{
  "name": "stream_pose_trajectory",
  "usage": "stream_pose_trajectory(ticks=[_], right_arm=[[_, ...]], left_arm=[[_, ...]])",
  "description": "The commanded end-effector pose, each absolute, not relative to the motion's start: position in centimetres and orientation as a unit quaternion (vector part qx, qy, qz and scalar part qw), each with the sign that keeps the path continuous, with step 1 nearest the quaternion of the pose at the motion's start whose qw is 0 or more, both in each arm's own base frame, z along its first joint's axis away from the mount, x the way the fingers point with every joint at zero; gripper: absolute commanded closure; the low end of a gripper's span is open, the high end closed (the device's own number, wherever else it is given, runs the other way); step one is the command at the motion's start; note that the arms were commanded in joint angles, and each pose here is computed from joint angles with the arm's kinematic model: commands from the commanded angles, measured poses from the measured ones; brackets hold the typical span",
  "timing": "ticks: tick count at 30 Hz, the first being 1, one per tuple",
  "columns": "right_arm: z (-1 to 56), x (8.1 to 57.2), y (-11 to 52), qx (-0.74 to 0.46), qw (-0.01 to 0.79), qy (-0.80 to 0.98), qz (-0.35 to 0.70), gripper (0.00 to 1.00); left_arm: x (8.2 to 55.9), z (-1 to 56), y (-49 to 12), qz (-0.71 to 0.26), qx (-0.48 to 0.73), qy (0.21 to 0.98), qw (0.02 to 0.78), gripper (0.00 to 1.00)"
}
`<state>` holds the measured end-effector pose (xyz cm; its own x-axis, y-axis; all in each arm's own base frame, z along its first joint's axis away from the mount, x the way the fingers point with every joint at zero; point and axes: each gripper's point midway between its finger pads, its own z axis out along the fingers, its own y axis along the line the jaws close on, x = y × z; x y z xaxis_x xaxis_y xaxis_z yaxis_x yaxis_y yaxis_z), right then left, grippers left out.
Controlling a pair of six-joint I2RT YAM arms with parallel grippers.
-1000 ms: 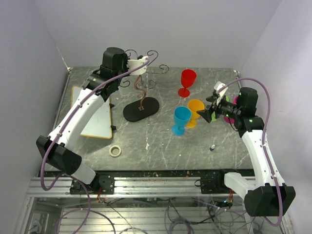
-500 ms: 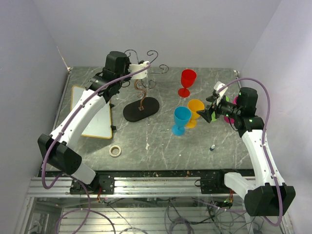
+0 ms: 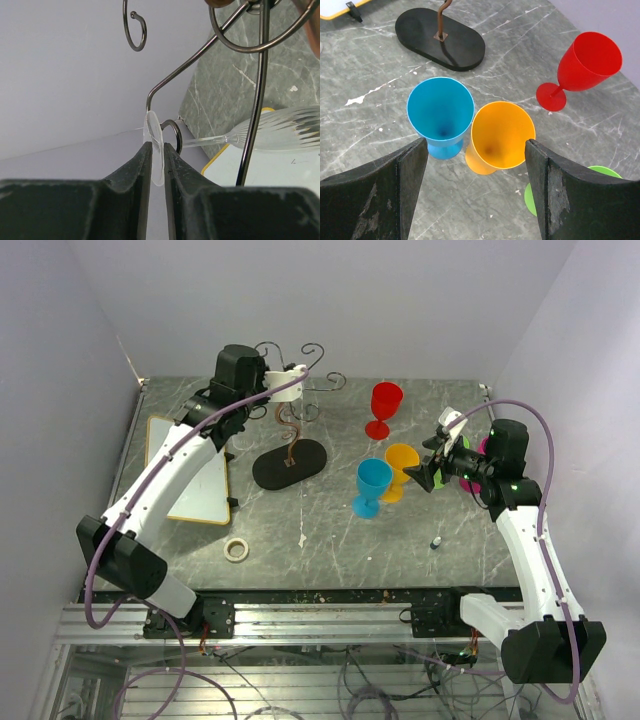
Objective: Place the wine glass upside down on the wine glass rack
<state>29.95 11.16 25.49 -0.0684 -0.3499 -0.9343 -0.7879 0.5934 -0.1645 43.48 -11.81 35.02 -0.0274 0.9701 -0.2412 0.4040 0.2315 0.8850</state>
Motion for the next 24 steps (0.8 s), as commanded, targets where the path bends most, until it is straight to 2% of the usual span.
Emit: stream_pose_trajectory(ticks=[1,24], right_arm=[[26.0,30.1,10.9,-0.407,0.555,0.699,0.193,0.22],[25.6,30.3,10.8,-0.405,0.55,0.704,0.194,0.21]], left_arm=[[42.4,36.4,-12.1,0.298,0.526,0.641,0.473,0.73],[40.8,35.8,-11.9,0.278,0.534,0.642,0.474,0.72]])
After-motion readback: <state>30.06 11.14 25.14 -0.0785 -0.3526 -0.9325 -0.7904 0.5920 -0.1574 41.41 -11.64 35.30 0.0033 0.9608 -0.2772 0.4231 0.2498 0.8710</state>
